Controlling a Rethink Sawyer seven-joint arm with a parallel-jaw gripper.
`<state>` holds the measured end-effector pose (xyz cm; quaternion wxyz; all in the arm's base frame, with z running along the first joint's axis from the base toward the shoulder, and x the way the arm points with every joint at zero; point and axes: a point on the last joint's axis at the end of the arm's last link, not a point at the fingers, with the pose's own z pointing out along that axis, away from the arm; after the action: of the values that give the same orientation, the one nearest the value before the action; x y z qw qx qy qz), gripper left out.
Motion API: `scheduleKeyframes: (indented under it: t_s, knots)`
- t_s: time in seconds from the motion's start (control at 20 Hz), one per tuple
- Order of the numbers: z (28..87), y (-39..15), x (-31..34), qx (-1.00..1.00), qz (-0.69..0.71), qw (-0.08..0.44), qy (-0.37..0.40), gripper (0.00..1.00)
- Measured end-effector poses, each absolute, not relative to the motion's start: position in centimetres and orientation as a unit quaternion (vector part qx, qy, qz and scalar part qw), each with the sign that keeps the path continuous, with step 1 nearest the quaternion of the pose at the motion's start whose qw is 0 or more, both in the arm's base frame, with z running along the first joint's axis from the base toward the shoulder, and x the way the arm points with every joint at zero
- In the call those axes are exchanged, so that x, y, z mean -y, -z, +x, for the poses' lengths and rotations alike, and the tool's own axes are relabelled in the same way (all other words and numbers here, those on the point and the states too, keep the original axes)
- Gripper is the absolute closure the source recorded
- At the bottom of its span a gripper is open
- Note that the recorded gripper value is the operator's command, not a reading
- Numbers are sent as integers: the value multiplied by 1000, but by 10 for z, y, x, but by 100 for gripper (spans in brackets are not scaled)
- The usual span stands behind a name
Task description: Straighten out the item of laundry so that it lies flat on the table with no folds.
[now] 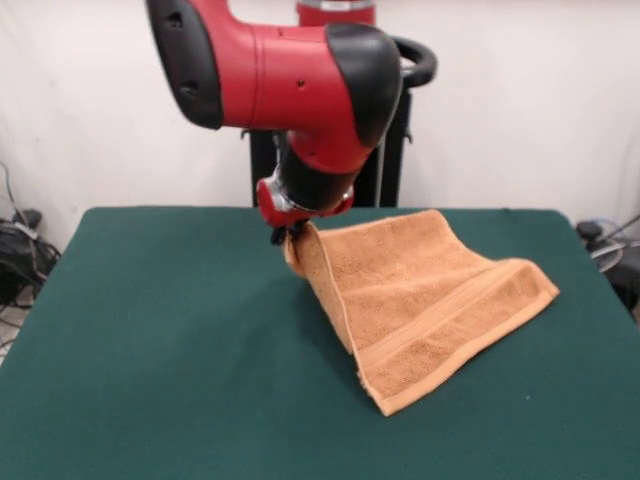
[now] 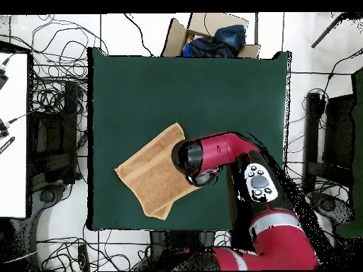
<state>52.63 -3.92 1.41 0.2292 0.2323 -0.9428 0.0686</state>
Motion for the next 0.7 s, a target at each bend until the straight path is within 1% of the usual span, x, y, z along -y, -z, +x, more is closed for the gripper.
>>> scheduleKeyframes:
  t_s: [0.4, 0.7]
  knots:
    - [522, -13, 36, 954, 148, 242, -99, 100]
    - [519, -13, 40, 958, 96, 249, -104, 100]
